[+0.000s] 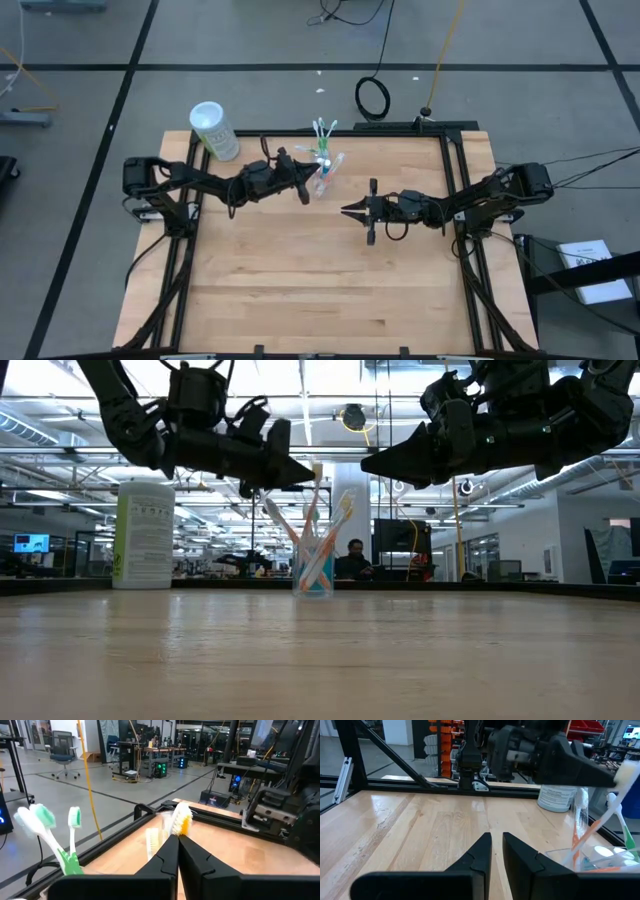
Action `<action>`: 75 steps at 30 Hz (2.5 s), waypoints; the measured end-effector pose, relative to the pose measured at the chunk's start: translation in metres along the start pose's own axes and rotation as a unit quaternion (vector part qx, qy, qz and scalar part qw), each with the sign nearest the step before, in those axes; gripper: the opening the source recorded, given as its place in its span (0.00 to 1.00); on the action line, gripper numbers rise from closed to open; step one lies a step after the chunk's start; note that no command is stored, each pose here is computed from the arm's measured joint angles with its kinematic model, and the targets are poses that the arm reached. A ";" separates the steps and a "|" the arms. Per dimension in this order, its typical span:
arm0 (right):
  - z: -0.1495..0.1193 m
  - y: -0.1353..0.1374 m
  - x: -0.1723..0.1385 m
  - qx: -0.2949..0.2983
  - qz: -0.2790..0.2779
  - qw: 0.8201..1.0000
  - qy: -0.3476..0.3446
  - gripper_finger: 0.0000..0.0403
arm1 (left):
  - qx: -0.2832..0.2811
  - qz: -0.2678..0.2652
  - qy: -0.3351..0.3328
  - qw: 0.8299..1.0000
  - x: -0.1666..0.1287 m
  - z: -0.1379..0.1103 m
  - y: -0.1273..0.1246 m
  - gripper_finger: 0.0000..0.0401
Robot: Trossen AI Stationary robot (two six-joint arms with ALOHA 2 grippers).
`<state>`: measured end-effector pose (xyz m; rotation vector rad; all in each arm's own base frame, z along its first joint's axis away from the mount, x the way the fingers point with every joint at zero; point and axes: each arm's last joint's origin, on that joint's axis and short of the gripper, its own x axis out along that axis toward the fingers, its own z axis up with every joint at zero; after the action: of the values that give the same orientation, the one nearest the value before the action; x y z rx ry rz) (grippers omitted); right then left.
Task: Pick & Place toothbrushing station
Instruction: Put the orange toothbrush into the transparent organizer, then return to Home Position
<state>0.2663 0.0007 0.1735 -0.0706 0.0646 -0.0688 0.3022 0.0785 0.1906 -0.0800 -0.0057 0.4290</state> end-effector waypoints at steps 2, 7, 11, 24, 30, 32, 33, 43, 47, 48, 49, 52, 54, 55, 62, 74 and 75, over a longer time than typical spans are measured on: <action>0.000 0.000 0.000 0.000 0.000 1.000 0.000 0.10 | -0.001 0.001 0.008 1.000 0.002 -0.005 0.000 0.01; 0.000 -0.001 0.000 0.000 -0.001 1.000 0.000 0.10 | -0.014 0.013 0.015 1.000 0.008 -0.024 0.001 0.02; 0.000 -0.002 0.000 0.001 -0.003 1.000 0.000 0.10 | -0.018 0.012 0.002 1.000 0.012 -0.032 0.001 0.01; 0.000 -0.002 0.000 0.000 -0.003 1.000 0.000 0.10 | -0.026 0.012 0.003 1.000 0.012 -0.034 0.001 0.06; 0.000 -0.002 0.000 0.000 -0.003 1.000 0.001 0.10 | -0.057 0.011 -0.002 0.998 0.012 -0.032 0.001 0.06; 0.000 -0.002 0.000 0.000 -0.003 1.000 0.001 0.10 | -0.077 0.006 -0.011 0.997 0.011 -0.027 0.000 0.06; 0.000 -0.002 0.000 0.000 -0.003 1.000 0.001 0.10 | -0.083 -0.002 -0.015 0.996 0.010 -0.024 0.000 0.06; -0.002 -0.002 0.000 0.000 -0.002 1.000 0.009 0.10 | -0.082 -0.080 0.032 0.993 -0.021 0.031 -0.006 0.06; -0.002 -0.002 0.000 0.001 -0.002 1.000 0.009 0.10 | -0.075 -0.078 0.088 0.990 -0.049 0.051 -0.005 0.06; -0.002 -0.002 0.000 0.001 -0.002 1.000 0.008 0.10 | -0.073 -0.077 0.099 0.989 -0.057 0.057 -0.004 0.06; -0.002 -0.002 0.000 0.001 -0.002 1.000 0.008 0.10 | -0.071 -0.076 0.110 0.989 -0.066 0.061 -0.003 0.06; -0.001 -0.002 -0.001 0.001 -0.002 1.000 0.010 0.10 | -0.051 -0.079 0.153 0.984 -0.094 0.071 0.000 0.06; 0.002 -0.002 -0.002 0.001 -0.002 1.000 0.012 0.10 | -0.029 -0.080 0.174 0.981 -0.113 0.075 0.001 0.06; 0.004 -0.002 -0.004 0.001 -0.002 1.000 0.014 0.10 | -0.018 -0.079 0.173 0.982 -0.122 0.079 0.001 0.06; 0.024 -0.009 -0.035 0.018 -0.007 1.000 0.013 0.10 | 0.040 -0.096 0.124 0.987 -0.175 0.062 0.005 0.06; 0.012 -0.020 -0.113 0.064 -0.074 0.992 -0.075 0.10 | 0.000 -0.145 0.052 0.988 -0.216 0.000 0.018 0.06; 0.012 -0.020 -0.115 0.066 -0.074 0.992 -0.073 0.10 | -0.002 -0.149 0.048 0.988 -0.218 -0.003 0.018 0.06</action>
<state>0.1509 -0.0101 0.1940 0.0529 -0.0908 -0.2152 0.0968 0.0046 0.1887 -0.1027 0.0755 0.1257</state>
